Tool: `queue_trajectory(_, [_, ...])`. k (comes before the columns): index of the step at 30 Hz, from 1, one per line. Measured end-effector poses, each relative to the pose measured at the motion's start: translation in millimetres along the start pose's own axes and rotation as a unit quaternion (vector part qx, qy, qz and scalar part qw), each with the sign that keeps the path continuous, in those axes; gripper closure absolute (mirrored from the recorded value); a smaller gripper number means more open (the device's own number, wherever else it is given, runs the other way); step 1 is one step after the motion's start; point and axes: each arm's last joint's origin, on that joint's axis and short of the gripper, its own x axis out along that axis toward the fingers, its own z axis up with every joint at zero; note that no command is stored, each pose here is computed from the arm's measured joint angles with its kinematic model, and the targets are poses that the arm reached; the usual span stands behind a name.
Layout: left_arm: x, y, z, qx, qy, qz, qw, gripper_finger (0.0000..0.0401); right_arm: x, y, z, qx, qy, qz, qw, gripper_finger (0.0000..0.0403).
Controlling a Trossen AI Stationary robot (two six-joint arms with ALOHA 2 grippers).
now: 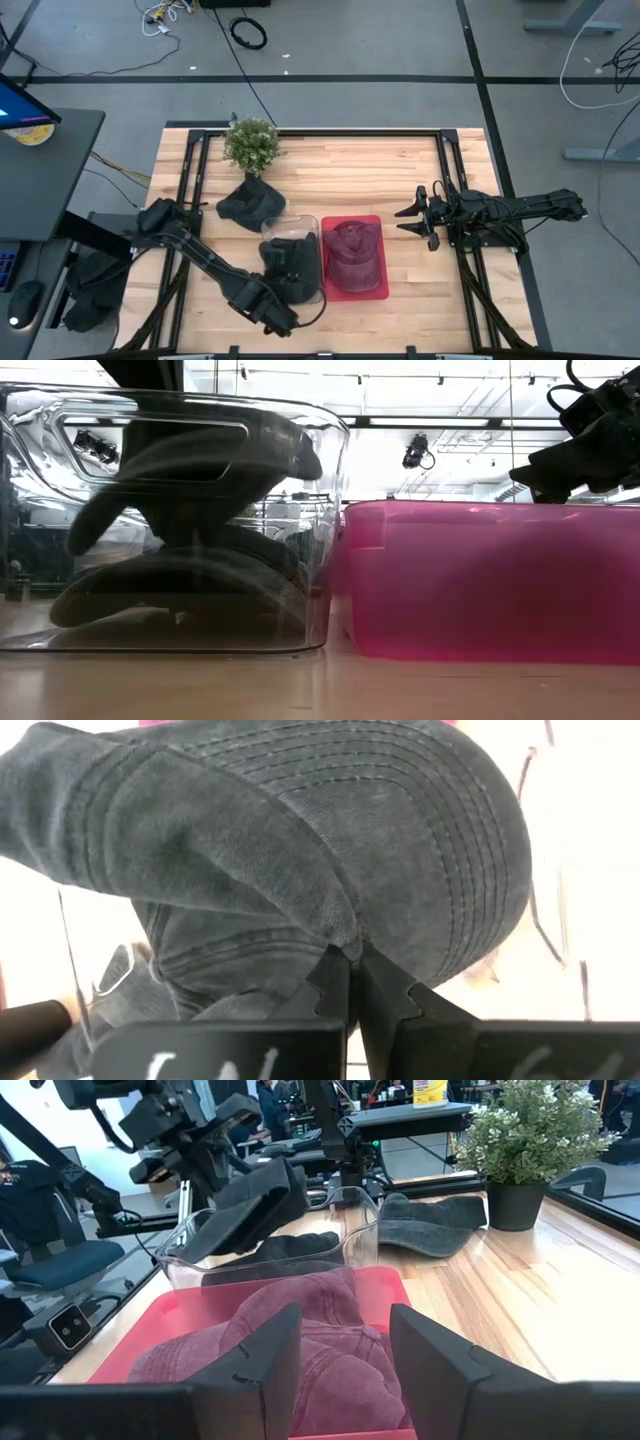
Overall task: Pick & Place hat
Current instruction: Put the bottom black cap into the transparent bin, then put the black cap into the transparent bin
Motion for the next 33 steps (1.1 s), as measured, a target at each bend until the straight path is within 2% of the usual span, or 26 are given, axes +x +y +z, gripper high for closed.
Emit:
queue_trajectory(7, [8, 3, 4, -0.012, 0.014, -0.014, 1.0, 0.0374, 0, 0, 0, 0.0, 0.0, 0.0, 1.0, 0.0243])
queue_trajectory(16, [6, 1, 3, -0.037, 0.013, -0.016, 0.999, 0.0308, 0, 0, 0, 0.0, 0.0, 0.0, 1.0, 0.0243])
queue_trajectory(23, [5, -1, 2, -0.018, 0.01, -0.008, 1.0, 0.0262, 0, 0, 0, 0.0, 0.0, 0.0, 1.0, 0.0243])
queue_trajectory(26, [5, 0, 1, -0.016, 0.013, -0.006, 1.0, 0.0257, 0, 0, 0, 0.0, 0.0, 0.0, 1.0, 0.0243])
queue_trajectory(29, [5, 2, -1, 0.011, 0.025, 0.002, 1.0, 0.026, 0, 0, 0, 0.0, 0.0, 0.0, 1.0, 0.0243])
queue_trajectory(33, [4, 6, -6, 0.03, 0.038, 0.033, 0.998, 0.0269, 0, 0, 0, 0.0, 0.0, 0.0, 1.0, 0.0243])
